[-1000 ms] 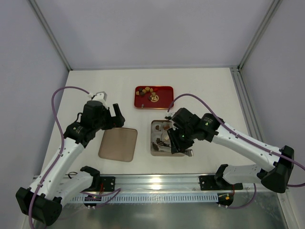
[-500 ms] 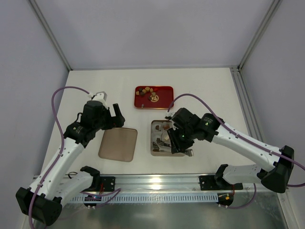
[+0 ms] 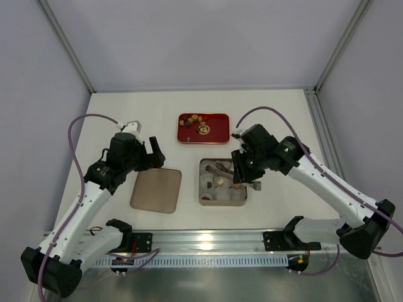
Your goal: Pack the chocolate
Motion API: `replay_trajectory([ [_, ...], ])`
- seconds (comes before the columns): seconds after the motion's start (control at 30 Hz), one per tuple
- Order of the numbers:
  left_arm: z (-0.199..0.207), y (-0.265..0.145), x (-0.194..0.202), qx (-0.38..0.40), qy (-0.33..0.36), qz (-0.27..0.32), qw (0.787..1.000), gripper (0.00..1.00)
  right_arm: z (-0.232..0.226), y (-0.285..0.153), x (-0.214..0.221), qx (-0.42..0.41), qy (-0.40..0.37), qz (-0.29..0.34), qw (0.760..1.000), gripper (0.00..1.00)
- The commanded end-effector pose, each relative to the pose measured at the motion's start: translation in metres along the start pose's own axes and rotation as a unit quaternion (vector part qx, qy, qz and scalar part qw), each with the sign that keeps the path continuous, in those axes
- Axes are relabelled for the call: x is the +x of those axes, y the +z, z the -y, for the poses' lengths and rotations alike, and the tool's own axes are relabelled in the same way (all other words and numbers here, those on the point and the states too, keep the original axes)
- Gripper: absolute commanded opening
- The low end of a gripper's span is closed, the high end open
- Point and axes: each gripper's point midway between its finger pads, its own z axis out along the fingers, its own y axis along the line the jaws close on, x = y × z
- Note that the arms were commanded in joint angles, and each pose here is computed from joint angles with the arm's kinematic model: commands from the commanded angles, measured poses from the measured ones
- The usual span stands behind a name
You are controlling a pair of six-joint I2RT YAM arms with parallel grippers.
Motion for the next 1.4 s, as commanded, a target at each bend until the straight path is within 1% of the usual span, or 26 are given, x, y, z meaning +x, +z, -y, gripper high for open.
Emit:
replay_trajectory([
  [0.0, 0.002, -0.004, -0.011, 0.002, -0.006, 0.024, 1.0, 1.0, 0.029, -0.021, -0.044, 0.015, 0.032, 0.069, 0.997, 0.39],
  [0.03, 0.002, -0.004, -0.01, 0.003, -0.006, 0.022, 1.0, 1.0, 0.037, -0.022, -0.056, 0.015, 0.029, 0.089, 0.996, 0.39],
  [0.1, 0.004, -0.004, -0.01, 0.008, -0.006, 0.021, 1.0, 1.0, 0.059, -0.023, -0.082, 0.038, 0.053, 0.118, 0.991, 0.39],
  [0.13, 0.004, -0.003, -0.009, 0.01, -0.006, 0.019, 1.0, 1.0, 0.081, -0.025, -0.096, 0.058, 0.08, 0.137, 0.986, 0.39],
  [0.17, 0.005, -0.003, -0.008, 0.012, -0.007, 0.017, 1.0, 1.0, 0.093, -0.022, -0.108, 0.067, 0.096, 0.146, 0.982, 0.39],
  [0.2, 0.006, -0.002, -0.007, 0.014, -0.007, 0.015, 1.0, 1.0, 0.104, -0.021, -0.125, 0.074, 0.107, 0.174, 0.976, 0.39],
  [0.23, 0.006, -0.002, -0.008, 0.015, -0.007, 0.016, 1.0, 1.0, 0.125, -0.022, -0.136, 0.088, 0.133, 0.191, 0.969, 0.39],
  [0.27, 0.007, -0.002, -0.007, 0.018, -0.007, 0.014, 1.0, 1.0, 0.136, -0.018, -0.143, 0.096, 0.145, 0.2, 0.964, 0.4],
  [0.3, 0.008, -0.001, -0.007, 0.019, -0.007, 0.012, 1.0, 1.0, 0.157, -0.01, -0.158, 0.123, 0.157, 0.219, 0.955, 0.42],
  [0.37, 0.009, -0.001, -0.007, 0.022, -0.007, 0.011, 1.0, 1.0, 0.184, 0.0, -0.168, 0.142, 0.181, 0.227, 0.946, 0.45],
  [0.4, 0.009, -0.001, -0.007, 0.022, -0.006, 0.012, 1.0, 1.0, 0.197, 0.011, -0.179, 0.143, 0.186, 0.235, 0.943, 0.45],
  [0.47, 0.009, -0.001, -0.007, 0.022, -0.007, 0.012, 1.0, 1.0, 0.224, 0.016, -0.193, 0.158, 0.208, 0.256, 0.931, 0.45],
  [0.5, 0.009, -0.001, -0.008, 0.022, -0.007, 0.014, 1.0, 1.0, 0.236, 0.031, -0.194, 0.159, 0.218, 0.245, 0.931, 0.44],
  [0.6, 0.014, -0.002, -0.006, 0.036, -0.007, 0.009, 0.999, 1.0, 0.262, 0.043, -0.207, 0.168, 0.23, 0.256, 0.924, 0.43],
  [0.67, 0.014, -0.002, -0.005, 0.037, -0.007, 0.008, 0.999, 1.0, 0.279, 0.066, -0.206, 0.176, 0.239, 0.233, 0.926, 0.41],
  [0.73, 0.015, -0.003, -0.006, 0.04, -0.007, 0.008, 0.999, 1.0, 0.29, 0.088, -0.2, 0.182, 0.248, 0.212, 0.928, 0.41],
  [0.9, 0.016, -0.003, -0.005, 0.042, -0.008, 0.007, 0.999, 1.0, 0.298, 0.118, -0.186, 0.183, 0.265, 0.17, 0.931, 0.42],
  [1.03, 0.016, -0.001, -0.003, 0.042, -0.008, 0.003, 0.999, 1.0, 0.301, 0.132, -0.178, 0.179, 0.274, 0.147, 0.933, 0.46],
  [1.07, 0.016, -0.001, -0.003, 0.042, -0.008, 0.002, 0.999, 1.0, 0.302, 0.139, -0.17, 0.185, 0.278, 0.128, 0.934, 0.47],
  [1.13, 0.016, 0.0, -0.002, 0.042, -0.008, -0.001, 0.999, 1.0, 0.306, 0.141, -0.169, 0.191, 0.278, 0.118, 0.934, 0.48],
  [1.17, 0.016, 0.0, -0.001, 0.043, -0.007, -0.002, 0.999, 1.0, 0.311, 0.141, -0.161, 0.208, 0.282, 0.104, 0.931, 0.49],
  [1.3, 0.016, 0.003, 0.002, 0.044, -0.004, -0.011, 0.999, 1.0, 0.315, 0.149, -0.149, 0.221, 0.283, 0.079, 0.93, 0.57],
  [1.37, 0.017, 0.005, 0.004, 0.046, -0.004, -0.016, 0.999, 1.0, 0.316, 0.15, -0.144, 0.225, 0.284, 0.071, 0.929, 0.63],
])
